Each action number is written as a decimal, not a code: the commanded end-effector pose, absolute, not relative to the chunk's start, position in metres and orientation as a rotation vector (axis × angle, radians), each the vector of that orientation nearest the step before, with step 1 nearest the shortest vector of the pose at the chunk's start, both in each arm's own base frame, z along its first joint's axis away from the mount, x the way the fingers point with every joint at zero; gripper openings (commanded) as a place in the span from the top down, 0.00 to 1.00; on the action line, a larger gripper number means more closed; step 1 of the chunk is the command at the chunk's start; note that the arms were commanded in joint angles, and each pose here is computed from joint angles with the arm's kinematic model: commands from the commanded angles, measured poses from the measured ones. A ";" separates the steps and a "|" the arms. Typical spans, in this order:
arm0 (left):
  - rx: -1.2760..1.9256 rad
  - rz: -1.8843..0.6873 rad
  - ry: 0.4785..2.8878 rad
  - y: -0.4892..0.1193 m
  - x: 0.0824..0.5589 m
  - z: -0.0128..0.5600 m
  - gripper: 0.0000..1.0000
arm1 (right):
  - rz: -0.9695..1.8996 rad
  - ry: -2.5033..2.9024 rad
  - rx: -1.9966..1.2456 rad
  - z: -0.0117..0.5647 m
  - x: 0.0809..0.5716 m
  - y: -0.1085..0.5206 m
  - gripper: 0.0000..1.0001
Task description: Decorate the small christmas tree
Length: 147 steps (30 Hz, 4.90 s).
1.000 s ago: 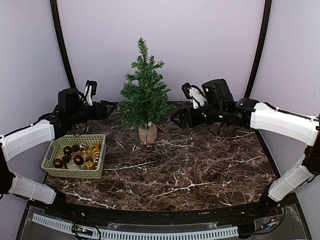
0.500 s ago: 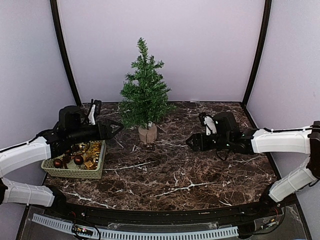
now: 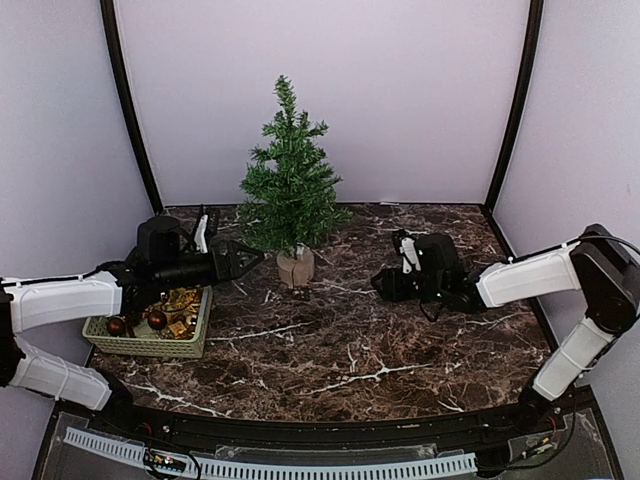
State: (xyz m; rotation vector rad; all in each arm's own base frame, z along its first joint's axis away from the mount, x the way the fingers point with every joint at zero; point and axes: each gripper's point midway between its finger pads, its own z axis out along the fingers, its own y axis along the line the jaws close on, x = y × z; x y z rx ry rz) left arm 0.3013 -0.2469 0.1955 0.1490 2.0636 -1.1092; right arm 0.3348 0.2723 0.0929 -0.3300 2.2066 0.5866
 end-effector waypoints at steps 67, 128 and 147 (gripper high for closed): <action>0.146 -0.639 1.907 -0.178 0.339 0.261 0.25 | 0.593 2.066 -0.337 0.225 0.319 0.304 1.00; 0.209 -0.790 1.975 -0.204 0.338 0.243 1.00 | 0.651 2.037 -0.516 0.258 0.268 0.314 1.00; 0.241 -0.659 2.012 -0.184 0.353 0.222 1.00 | 0.371 1.932 -0.475 0.313 0.331 0.329 1.00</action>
